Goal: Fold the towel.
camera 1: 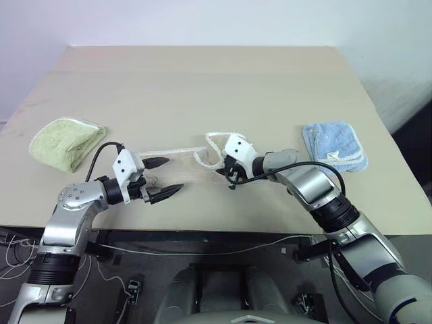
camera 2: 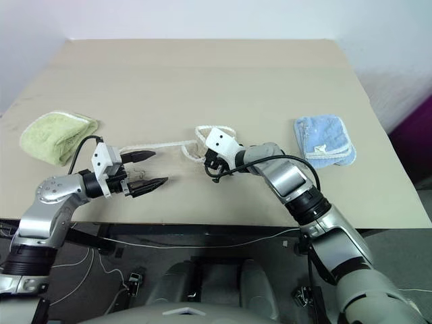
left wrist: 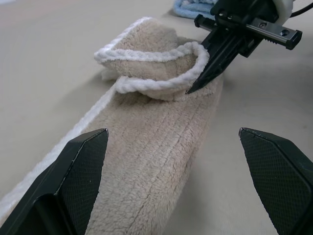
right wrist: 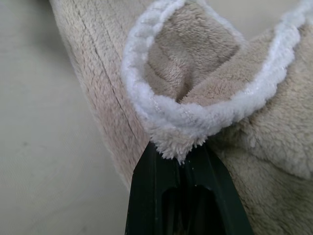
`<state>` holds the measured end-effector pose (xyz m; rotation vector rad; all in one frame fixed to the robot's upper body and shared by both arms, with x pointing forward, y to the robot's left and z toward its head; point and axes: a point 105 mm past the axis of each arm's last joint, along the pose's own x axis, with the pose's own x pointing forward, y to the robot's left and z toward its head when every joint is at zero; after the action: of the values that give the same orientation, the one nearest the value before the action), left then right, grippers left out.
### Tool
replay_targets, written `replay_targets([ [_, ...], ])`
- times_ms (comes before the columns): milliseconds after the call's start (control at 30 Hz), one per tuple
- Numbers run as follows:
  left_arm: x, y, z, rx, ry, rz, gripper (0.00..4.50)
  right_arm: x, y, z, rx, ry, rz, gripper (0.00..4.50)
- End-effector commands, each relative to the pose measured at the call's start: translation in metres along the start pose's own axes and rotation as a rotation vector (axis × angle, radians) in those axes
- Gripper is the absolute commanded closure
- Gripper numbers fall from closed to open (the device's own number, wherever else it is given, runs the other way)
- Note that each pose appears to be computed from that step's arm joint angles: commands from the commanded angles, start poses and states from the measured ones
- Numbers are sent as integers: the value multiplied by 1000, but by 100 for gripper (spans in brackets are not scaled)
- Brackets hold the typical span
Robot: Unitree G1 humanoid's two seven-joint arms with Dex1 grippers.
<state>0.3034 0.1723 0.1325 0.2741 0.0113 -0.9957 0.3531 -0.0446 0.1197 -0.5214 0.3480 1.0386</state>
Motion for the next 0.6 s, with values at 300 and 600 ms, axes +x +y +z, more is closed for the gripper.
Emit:
replay_targets([
  [300, -1, 4, 9, 37, -9, 0, 0, -6, 6, 21, -44, -74, 28, 401],
  [600, -4, 2, 8, 35, -7, 7, 0, -27, 13, 41, -41, -191, 72, 149],
])
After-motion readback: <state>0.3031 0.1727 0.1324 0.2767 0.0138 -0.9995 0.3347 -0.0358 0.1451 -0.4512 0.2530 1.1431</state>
